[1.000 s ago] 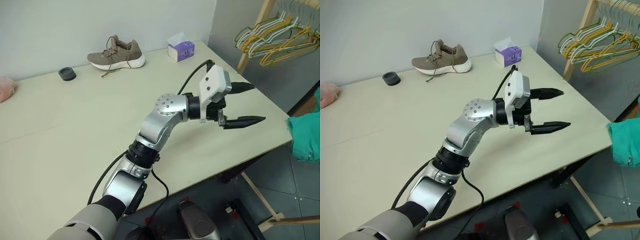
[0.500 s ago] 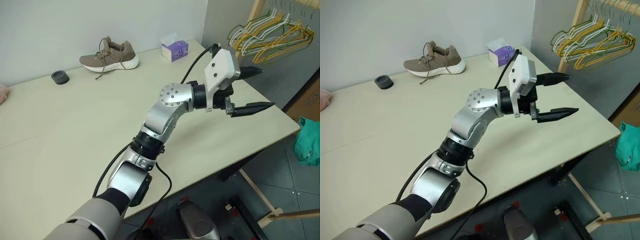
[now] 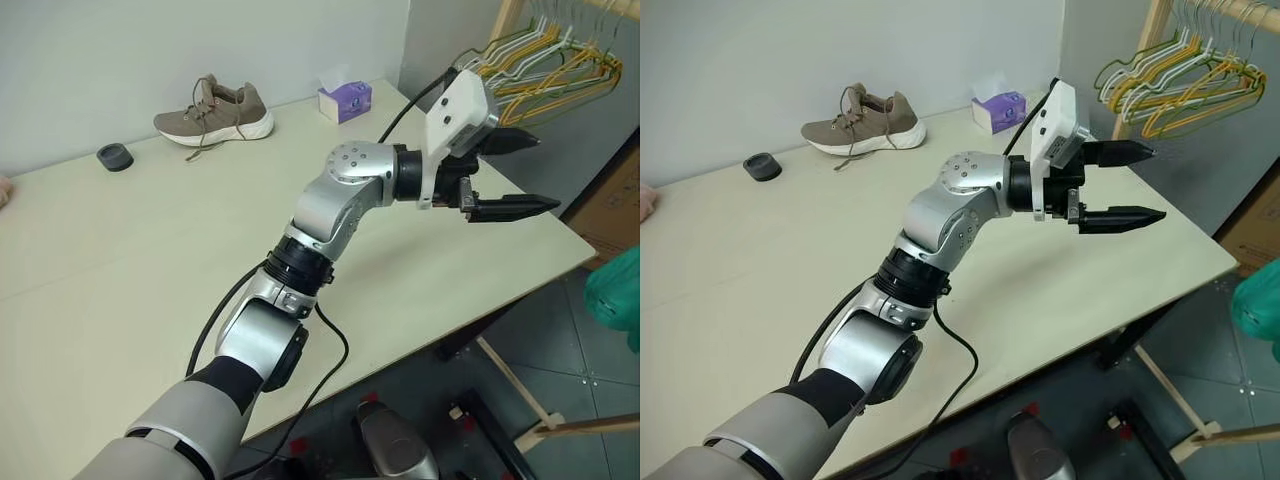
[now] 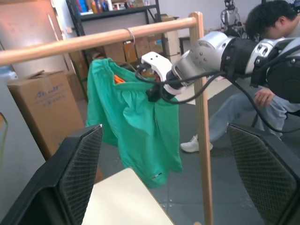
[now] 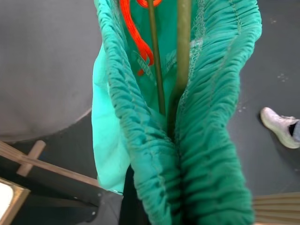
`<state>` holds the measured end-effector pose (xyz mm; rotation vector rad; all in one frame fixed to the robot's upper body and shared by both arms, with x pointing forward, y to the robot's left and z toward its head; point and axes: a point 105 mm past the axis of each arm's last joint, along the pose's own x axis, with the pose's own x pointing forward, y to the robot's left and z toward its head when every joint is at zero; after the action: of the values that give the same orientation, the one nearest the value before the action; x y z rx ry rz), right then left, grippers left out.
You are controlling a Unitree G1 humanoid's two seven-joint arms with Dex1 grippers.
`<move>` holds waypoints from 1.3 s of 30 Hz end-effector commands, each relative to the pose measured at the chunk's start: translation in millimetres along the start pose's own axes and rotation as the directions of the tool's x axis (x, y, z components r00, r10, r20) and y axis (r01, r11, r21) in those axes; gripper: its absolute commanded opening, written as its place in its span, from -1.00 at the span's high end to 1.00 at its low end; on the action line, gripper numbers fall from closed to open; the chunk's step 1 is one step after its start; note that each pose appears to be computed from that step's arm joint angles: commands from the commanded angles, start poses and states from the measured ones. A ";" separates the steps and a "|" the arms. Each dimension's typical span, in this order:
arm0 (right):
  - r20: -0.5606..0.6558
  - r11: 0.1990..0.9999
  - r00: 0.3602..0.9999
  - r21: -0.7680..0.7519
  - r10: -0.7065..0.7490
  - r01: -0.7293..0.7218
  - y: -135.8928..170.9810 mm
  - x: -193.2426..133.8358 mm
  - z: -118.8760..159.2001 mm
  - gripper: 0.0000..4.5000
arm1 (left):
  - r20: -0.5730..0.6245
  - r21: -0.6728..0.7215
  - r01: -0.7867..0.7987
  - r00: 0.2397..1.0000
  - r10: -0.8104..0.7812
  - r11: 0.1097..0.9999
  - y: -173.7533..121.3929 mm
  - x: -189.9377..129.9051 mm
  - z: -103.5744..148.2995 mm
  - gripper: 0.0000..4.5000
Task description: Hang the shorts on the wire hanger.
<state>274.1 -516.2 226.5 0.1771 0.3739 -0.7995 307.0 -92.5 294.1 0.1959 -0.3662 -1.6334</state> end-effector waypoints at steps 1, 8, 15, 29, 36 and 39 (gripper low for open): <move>0.089 0.998 0.996 0.049 0.023 -0.027 0.1 -9.6 25.3 0.31 | 0.021 0.060 0.031 0.999 -0.033 0.998 -3.0 5.6 16.1 -1.00; 0.156 0.998 0.988 0.057 0.015 -0.024 1.1 -15.2 38.6 -0.77 | 0.018 0.072 0.040 0.999 -0.041 0.997 -4.7 6.4 15.5 -1.00; 0.407 0.980 0.913 -0.179 -0.003 0.083 6.4 -37.5 65.8 -0.98 | 0.017 0.076 0.037 0.999 -0.038 0.996 -5.1 5.7 14.1 -1.00; 0.708 0.929 0.706 -0.263 0.004 0.259 20.1 -77.8 85.5 -0.98 | 0.004 0.077 0.038 0.999 -0.039 0.996 -6.8 3.8 8.8 -1.00; 0.449 0.990 0.884 0.004 -0.129 0.142 2.6 -50.5 37.6 -0.98 | -0.007 0.076 0.035 0.999 -0.035 0.996 -7.0 1.6 6.2 -1.00; 0.431 0.992 0.894 0.062 -0.124 0.108 6.0 -52.0 34.5 -0.98 | -0.010 0.077 0.034 0.999 -0.033 0.996 -7.0 0.8 5.6 -1.00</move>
<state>262.5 -490.2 248.4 -0.0024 0.0546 -0.9278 306.9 -91.1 288.3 0.2396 -0.3684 -1.6354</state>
